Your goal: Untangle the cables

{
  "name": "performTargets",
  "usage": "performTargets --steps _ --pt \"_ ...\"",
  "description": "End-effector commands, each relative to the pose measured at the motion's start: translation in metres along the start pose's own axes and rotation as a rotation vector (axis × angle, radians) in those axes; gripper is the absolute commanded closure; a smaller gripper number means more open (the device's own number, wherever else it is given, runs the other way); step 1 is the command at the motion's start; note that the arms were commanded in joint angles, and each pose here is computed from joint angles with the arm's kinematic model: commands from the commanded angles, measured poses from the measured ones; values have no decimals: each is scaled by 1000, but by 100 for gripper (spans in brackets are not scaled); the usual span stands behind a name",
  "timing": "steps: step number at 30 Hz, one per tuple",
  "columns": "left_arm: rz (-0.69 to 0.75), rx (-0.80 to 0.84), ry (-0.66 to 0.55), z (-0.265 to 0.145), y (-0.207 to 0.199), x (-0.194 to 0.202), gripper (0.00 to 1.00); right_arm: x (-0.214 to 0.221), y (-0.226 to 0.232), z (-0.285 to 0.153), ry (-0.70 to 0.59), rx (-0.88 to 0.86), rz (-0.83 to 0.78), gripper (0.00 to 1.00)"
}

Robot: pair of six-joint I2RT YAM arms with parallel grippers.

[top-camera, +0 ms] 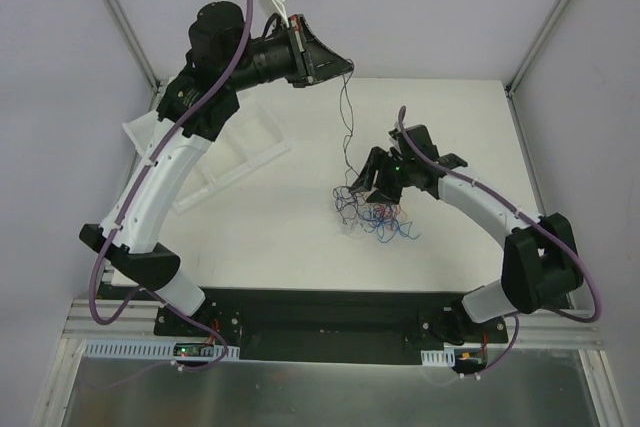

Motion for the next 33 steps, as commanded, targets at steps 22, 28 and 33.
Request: performTargets --steps 22,28,33 --pt "516 -236 -580 -163 -91 -117 100 -113 -130 -20 -307 786 96 59" --pt "376 -354 -369 -128 -32 -62 100 -105 -107 -48 -239 670 -51 50" --pt "281 -463 -225 -108 22 -25 100 -75 -84 -73 -238 518 -98 46"
Point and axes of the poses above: each gripper's point midway between its finger pads, its own z axis out along the fingers, its own y axis along the line the jaws close on, x = y × z, the point moved 5 cm from there along -z, back along the fingers, and after that the axes turned 14 degrees about z, right-handed, at the moved point
